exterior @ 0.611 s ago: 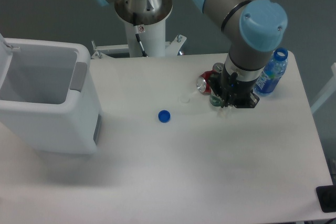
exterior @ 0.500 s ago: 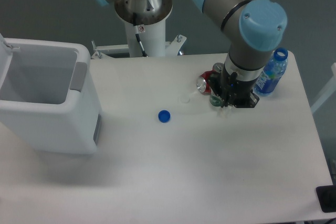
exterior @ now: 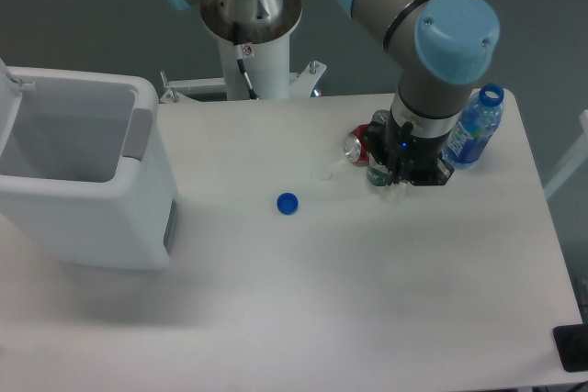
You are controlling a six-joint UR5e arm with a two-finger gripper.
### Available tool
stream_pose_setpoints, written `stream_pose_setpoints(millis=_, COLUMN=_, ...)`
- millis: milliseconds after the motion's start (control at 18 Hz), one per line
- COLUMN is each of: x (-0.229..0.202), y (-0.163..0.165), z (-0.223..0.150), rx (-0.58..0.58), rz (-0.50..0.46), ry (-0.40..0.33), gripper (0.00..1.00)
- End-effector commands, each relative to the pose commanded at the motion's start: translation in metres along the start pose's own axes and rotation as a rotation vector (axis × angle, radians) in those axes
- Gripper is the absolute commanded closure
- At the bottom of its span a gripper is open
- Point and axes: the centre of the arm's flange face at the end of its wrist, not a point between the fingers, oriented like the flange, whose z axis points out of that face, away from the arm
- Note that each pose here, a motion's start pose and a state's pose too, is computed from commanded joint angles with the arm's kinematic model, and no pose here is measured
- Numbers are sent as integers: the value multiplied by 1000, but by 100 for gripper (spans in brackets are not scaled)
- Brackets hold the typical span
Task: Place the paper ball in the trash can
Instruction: 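Close the gripper on the white paper ball beside the red can, then lift the paper ball and carry it over the white trash bin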
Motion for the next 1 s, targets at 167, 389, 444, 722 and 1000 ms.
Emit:
stream_pose_setpoints(millis=167, x=24, y=-12, z=-23, rx=65, rz=20, ry=-9, gripper=100)
stream_pose_setpoints(millis=389, x=76, y=-22, z=-48, rx=171, rz=8, ry=17, gripper=100)
stream_pose_setpoints(millis=444, x=90, y=-25, z=-56, rx=186, rz=6, ry=13, gripper=100)
stream_pose_setpoints(millis=722, x=148, y=-59, z=-81, rx=332, rz=2, ry=70, gripper=100)
stream_pose_setpoints(millis=1000, x=204, y=-93, z=-102, rx=381, rz=6, ry=97, gripper=100)
